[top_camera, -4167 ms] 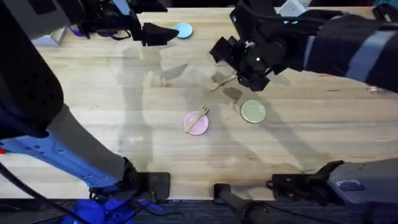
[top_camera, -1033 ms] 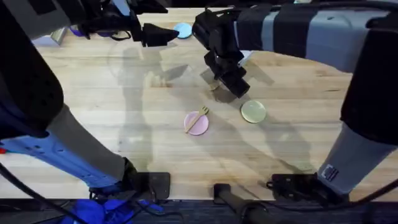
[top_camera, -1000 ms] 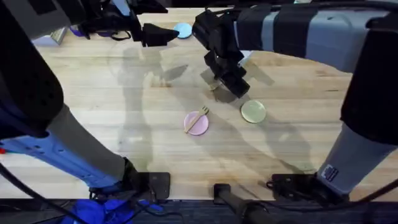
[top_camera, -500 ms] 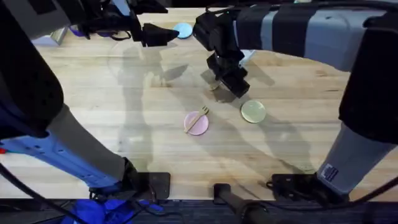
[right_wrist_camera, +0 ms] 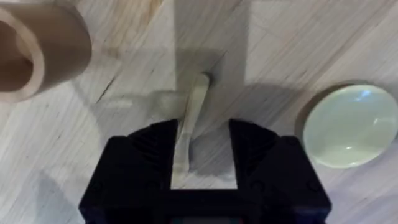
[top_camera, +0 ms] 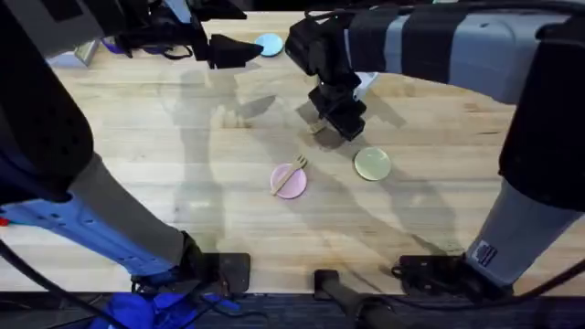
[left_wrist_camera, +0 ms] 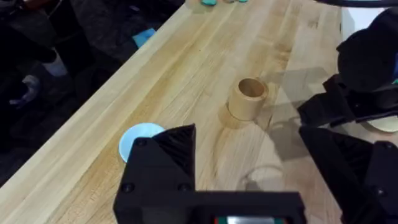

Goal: Pick up a utensil and set it on the pink plate, then put the other utensil in the container.

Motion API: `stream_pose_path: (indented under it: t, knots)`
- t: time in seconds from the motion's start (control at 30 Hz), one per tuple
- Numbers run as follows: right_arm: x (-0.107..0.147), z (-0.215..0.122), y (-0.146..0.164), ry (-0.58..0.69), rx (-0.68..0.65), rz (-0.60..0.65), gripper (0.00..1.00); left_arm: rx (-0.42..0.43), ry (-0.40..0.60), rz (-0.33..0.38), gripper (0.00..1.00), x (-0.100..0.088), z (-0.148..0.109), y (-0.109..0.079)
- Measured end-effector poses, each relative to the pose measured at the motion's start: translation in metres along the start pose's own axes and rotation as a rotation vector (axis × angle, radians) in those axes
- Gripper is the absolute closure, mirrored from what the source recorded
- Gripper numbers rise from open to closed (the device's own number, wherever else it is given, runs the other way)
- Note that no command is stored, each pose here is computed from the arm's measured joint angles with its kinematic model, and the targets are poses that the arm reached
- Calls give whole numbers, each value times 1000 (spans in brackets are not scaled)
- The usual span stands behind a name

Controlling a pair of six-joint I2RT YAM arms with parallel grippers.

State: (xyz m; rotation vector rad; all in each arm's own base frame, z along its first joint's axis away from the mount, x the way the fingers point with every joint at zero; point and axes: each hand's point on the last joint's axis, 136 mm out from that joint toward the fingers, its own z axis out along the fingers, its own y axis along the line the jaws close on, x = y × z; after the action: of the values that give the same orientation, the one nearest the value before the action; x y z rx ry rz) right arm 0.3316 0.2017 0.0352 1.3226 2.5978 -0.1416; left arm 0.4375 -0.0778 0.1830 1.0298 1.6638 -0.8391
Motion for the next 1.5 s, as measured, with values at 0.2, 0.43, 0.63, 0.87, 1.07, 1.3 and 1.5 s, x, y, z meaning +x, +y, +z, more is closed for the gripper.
stream_pose_path:
  t: [0.2,0.43,0.63,0.87,1.07,1.3,1.5]
  knots:
    - [-1,0,0,-1,-2,1,551,0,0,0,8,0,0,0]
    - [-1,0,4,1,-18,6,717,0,0,0,8,0,0,0]
    - [-1,0,4,0,-16,7,755,0,0,0,8,0,0,0]
    - [-1,0,5,1,-22,7,826,0,0,0,8,0,0,0]
    - [-1,0,5,1,-22,7,830,0,0,0,8,0,0,0]
    - [-1,0,6,1,-28,8,942,0,0,0,8,0,0,0]
    - [-2,-1,7,4,-29,-9,955,0,0,0,8,0,0,0]
